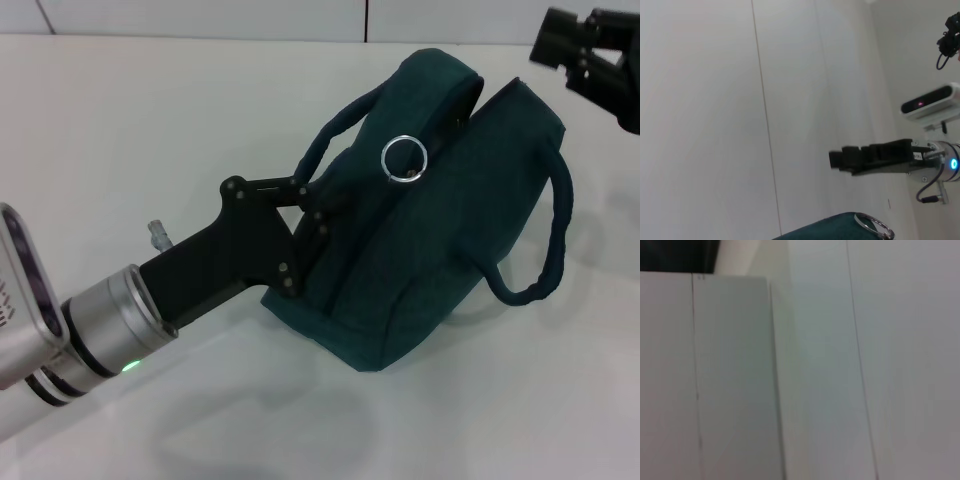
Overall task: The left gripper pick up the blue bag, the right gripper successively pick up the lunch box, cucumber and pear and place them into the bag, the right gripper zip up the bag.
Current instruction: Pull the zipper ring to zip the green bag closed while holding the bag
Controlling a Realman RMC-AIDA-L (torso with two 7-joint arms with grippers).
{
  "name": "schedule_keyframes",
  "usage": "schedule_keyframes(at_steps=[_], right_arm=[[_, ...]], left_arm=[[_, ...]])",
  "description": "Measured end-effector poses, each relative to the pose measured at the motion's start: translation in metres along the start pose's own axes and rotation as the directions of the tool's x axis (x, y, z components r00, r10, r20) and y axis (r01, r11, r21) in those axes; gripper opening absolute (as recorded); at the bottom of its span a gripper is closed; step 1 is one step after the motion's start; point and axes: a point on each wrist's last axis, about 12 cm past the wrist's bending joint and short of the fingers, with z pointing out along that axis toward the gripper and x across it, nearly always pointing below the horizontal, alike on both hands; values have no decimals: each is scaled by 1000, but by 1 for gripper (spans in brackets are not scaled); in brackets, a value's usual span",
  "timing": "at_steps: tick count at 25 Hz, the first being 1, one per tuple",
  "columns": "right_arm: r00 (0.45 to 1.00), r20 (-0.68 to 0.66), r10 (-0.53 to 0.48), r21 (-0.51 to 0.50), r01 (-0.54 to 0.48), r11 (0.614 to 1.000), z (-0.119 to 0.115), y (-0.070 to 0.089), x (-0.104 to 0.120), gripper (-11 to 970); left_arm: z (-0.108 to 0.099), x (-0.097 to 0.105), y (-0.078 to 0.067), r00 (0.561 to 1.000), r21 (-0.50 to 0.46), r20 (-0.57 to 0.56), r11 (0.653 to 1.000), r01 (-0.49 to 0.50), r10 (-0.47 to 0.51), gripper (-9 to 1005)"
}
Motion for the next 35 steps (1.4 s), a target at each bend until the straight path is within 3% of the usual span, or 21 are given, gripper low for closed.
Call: schedule_keyframes(at_steps=[5, 13, 35], right_arm=[[986, -155, 68, -73, -80, 994, 11, 0, -1, 282], [963, -261, 69, -150, -111, 982, 36, 6, 5, 287], [936, -348, 62, -253, -157, 955, 65, 18, 8, 288]], left_arm=[[0, -1, -1, 999, 8, 8, 999, -35, 35, 61], [2, -1, -1, 999, 23, 7, 999, -47, 46, 61], [2, 1, -4, 999, 43, -9, 998, -45, 46, 60]])
